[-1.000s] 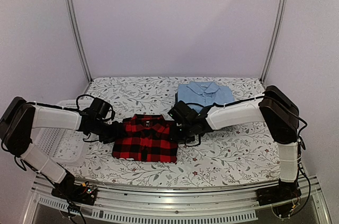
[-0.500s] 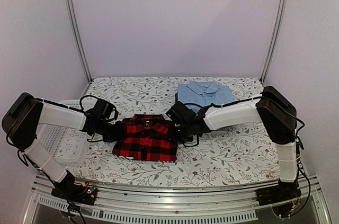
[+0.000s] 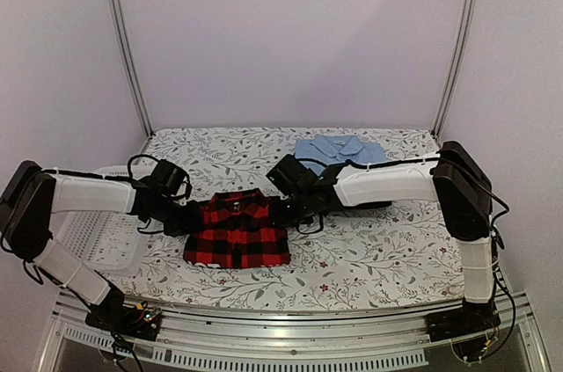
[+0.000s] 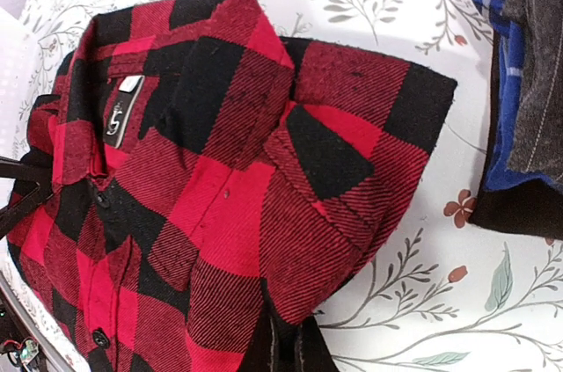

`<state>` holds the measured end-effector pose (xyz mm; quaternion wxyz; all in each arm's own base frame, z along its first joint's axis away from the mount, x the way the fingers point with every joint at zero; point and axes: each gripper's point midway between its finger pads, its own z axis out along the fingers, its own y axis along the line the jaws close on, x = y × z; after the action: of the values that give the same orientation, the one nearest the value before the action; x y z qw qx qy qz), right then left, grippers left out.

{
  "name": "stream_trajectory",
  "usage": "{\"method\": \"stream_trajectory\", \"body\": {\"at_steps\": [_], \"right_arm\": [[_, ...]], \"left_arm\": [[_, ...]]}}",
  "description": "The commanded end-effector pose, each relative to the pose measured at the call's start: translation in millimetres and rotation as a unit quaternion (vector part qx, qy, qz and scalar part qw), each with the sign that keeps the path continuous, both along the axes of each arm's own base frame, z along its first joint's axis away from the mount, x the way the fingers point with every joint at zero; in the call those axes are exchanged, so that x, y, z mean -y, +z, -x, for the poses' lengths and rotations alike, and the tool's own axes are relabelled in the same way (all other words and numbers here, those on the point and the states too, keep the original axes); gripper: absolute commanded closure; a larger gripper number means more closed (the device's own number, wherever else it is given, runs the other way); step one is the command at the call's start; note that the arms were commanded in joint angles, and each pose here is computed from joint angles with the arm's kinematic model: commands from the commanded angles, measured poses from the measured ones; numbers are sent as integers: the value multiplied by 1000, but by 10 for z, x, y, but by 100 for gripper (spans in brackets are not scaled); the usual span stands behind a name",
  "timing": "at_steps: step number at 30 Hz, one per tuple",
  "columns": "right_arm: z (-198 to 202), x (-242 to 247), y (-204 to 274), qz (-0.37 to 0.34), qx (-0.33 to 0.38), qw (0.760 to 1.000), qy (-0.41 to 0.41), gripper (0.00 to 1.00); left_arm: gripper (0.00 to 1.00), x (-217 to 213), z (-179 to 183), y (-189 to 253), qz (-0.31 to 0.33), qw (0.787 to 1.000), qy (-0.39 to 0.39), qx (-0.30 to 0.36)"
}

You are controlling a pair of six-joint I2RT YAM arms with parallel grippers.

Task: Fold and stack the long sleeve shirts
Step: Pick up the square-folded shirt from the center of the board, then place the square-folded shirt on the square-folded shirt.

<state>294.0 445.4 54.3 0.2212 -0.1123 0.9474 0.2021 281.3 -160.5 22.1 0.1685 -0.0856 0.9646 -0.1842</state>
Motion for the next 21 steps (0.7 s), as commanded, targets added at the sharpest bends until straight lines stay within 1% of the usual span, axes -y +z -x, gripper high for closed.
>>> {"method": "stream_trajectory", "body": {"at_steps": [1,7,13,17,21], "right_arm": [[38,-201,347,-25,21,999,32,100],[28,-290,615,-36,37,998,45,100],[-22,-299,1003,-51,70,995,48,100],[-92,-217,1199,-44,93,994,49,100],[-262,11,1383,-35,113,992,37,100]], "left_arm": [[100,38,15,309,-5,1000,-18,19],[100,61,-69,770,5,998,-16,68],[100,170,-137,1188,15,994,-26,105],[100,315,-208,1481,29,990,-36,133],[100,496,-341,1708,34,986,-41,158]]}}
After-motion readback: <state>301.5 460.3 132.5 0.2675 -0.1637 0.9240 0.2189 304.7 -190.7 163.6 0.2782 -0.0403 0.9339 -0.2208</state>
